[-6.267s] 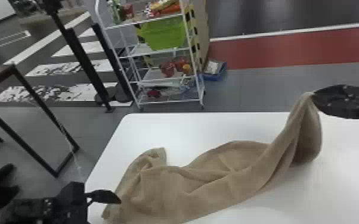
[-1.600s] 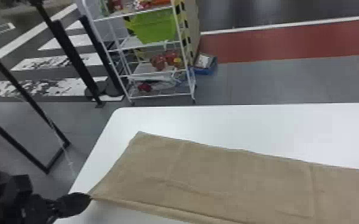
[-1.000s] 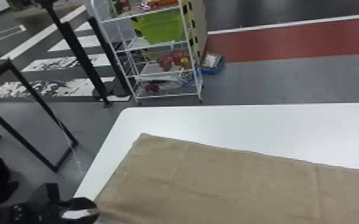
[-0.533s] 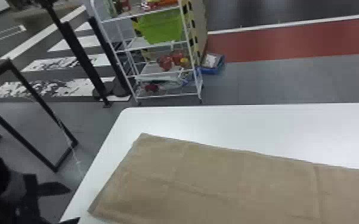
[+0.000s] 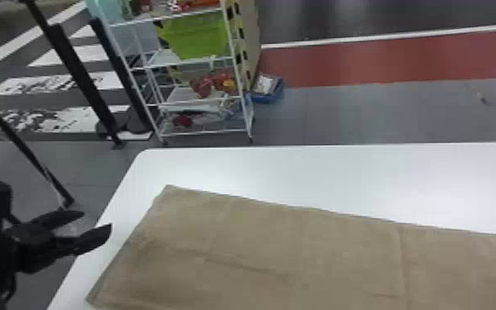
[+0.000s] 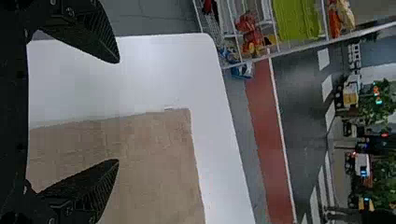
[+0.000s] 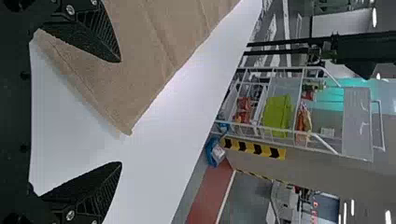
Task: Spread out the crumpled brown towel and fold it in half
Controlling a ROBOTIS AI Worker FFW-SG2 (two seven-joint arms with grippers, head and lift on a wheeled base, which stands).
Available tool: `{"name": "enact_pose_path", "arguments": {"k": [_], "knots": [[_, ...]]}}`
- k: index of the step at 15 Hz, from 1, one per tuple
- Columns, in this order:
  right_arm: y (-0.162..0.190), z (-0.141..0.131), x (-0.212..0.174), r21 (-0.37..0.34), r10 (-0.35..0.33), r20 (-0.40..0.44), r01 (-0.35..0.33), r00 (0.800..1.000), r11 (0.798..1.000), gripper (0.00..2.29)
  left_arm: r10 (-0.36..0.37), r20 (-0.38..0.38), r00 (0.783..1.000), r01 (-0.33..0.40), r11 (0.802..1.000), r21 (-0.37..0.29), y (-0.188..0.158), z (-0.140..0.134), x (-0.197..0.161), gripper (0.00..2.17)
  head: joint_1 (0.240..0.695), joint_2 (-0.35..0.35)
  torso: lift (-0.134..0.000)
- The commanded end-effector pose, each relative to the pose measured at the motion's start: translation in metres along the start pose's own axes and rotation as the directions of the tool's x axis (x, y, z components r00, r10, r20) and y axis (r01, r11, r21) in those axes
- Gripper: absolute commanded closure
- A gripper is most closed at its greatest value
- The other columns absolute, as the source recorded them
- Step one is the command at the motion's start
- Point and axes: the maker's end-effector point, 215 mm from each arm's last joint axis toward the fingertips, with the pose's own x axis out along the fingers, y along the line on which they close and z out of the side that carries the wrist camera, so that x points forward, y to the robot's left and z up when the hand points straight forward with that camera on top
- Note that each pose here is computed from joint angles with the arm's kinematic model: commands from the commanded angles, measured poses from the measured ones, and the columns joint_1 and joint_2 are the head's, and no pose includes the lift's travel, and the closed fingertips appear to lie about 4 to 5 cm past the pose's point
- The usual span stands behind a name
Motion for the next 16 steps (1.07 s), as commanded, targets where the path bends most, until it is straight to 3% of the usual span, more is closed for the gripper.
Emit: {"name": "enact_pose_path", "arguments": {"k": [1, 4, 6, 10, 16], "knots": [[0.001, -0.008, 0.022, 0.04, -0.022, 0.019, 0.021, 1.0, 0.999, 0.11, -0.014, 0.009, 1.0, 0.014, 1.0, -0.016, -0.013, 0.022, 0.039, 0.22, 0.695, 0.226, -0.122], [-0.004, -0.018, 0.027, 0.06, -0.041, 0.029, 0.039, 0.999, 0.997, 0.11, -0.01, -0.009, 1.0, 0.01, 1.0, -0.006, -0.013, 0.036, 0.072, 0.23, 0.695, 0.181, -0.122], [-0.006, -0.011, 0.039, 0.052, -0.031, 0.039, 0.028, 0.999, 0.998, 0.11, -0.005, -0.008, 1.0, 0.005, 0.999, 0.047, -0.007, 0.041, 0.077, 0.25, 0.695, 0.16, -0.122], [0.002, -0.013, 0.045, 0.044, -0.008, 0.026, 0.007, 1.0, 0.999, 0.11, 0.005, -0.093, 0.996, 0.006, 0.993, 0.122, -0.004, 0.049, 0.108, 0.46, 0.695, 0.178, -0.122], [-0.002, -0.016, 0.042, 0.049, -0.028, 0.023, 0.027, 0.999, 0.998, 0.11, -0.043, -0.126, 0.991, 0.065, 0.982, 0.178, -0.038, 0.077, 0.156, 0.46, 0.695, 0.139, -0.122]]}}
